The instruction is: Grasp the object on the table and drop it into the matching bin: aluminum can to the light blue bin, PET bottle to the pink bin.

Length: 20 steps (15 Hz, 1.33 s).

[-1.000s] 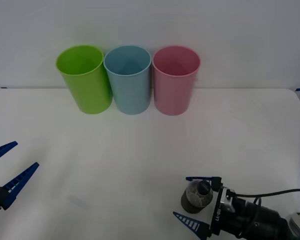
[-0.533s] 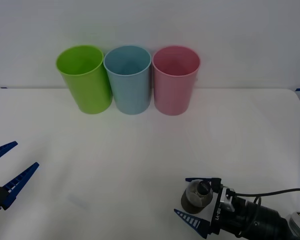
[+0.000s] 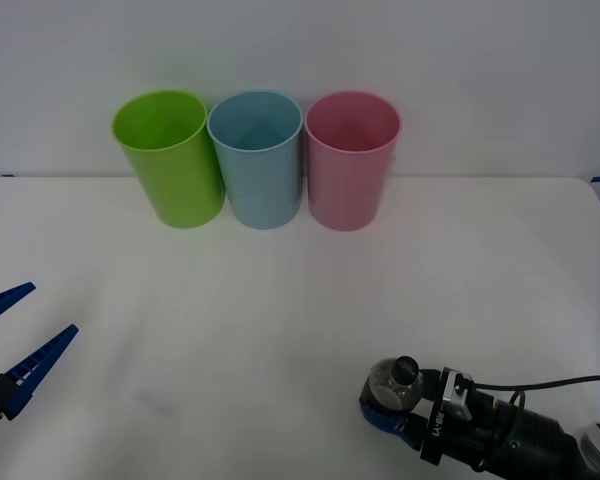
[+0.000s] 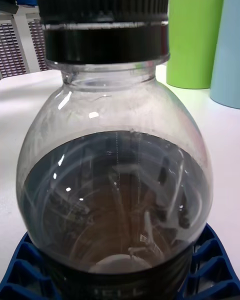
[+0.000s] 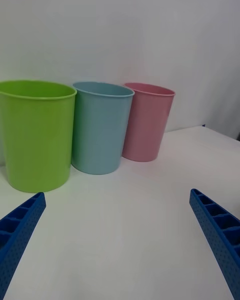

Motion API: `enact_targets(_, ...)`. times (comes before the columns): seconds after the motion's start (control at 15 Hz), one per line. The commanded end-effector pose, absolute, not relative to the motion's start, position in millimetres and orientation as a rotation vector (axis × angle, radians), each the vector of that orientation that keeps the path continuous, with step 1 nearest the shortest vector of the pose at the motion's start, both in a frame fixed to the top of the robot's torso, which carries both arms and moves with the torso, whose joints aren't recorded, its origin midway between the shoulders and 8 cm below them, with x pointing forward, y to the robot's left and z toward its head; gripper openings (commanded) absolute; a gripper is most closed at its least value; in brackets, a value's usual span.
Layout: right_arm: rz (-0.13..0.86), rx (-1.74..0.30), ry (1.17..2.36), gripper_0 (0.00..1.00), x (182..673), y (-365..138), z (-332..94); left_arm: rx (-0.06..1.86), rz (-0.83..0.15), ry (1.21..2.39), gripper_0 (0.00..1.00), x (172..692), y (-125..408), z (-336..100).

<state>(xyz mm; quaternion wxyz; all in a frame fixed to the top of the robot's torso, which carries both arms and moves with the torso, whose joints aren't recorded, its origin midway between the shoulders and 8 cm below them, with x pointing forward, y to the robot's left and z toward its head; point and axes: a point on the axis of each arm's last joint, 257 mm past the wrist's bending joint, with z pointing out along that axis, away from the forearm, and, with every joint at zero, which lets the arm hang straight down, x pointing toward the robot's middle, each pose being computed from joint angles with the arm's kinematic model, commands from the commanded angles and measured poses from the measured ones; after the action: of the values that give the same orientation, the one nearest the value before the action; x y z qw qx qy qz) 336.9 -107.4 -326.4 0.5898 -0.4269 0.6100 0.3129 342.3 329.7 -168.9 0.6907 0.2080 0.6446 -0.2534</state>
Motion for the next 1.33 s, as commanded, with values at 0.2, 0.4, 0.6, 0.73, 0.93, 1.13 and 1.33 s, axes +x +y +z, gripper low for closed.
enact_targets(0.2, 0.71, -0.98, 1.399, 0.0, 350, -114, -313, 0.465, -0.567, 1.441, 1.0, 342, 330, -169)
enact_targets(0.4, 0.701, -0.974, 1.374, 0.0, 360, -117, -295, 0.465, -0.567, 1.441, 1.0, 342, 330, -169)
enact_targets(0.6, 0.717, -0.946, 1.378, 0.0, 366, -118, -276, 0.465, -0.567, 1.441, 1.0, 342, 330, -169)
enact_targets(0.73, 0.752, -0.922, 1.382, 0.0, 370, -116, -256, 0.465, -0.567, 1.441, 1.0, 342, 330, -169)
enact_targets(0.93, 0.779, -0.889, 1.386, 0.0, 377, -113, -225, 0.465, -0.567, 1.441, 1.0, 342, 330, -169)
enact_targets(1.13, 0.791, -0.855, 1.382, 0.0, 383, -112, -194, 0.465, -0.567, 1.441, 1.0, 342, 330, -169)
enact_targets(1.33, 0.818, -0.817, 1.368, 0.0, 386, -112, -161, 0.465, -0.567, 1.441, 1.0, 342, 330, -169)
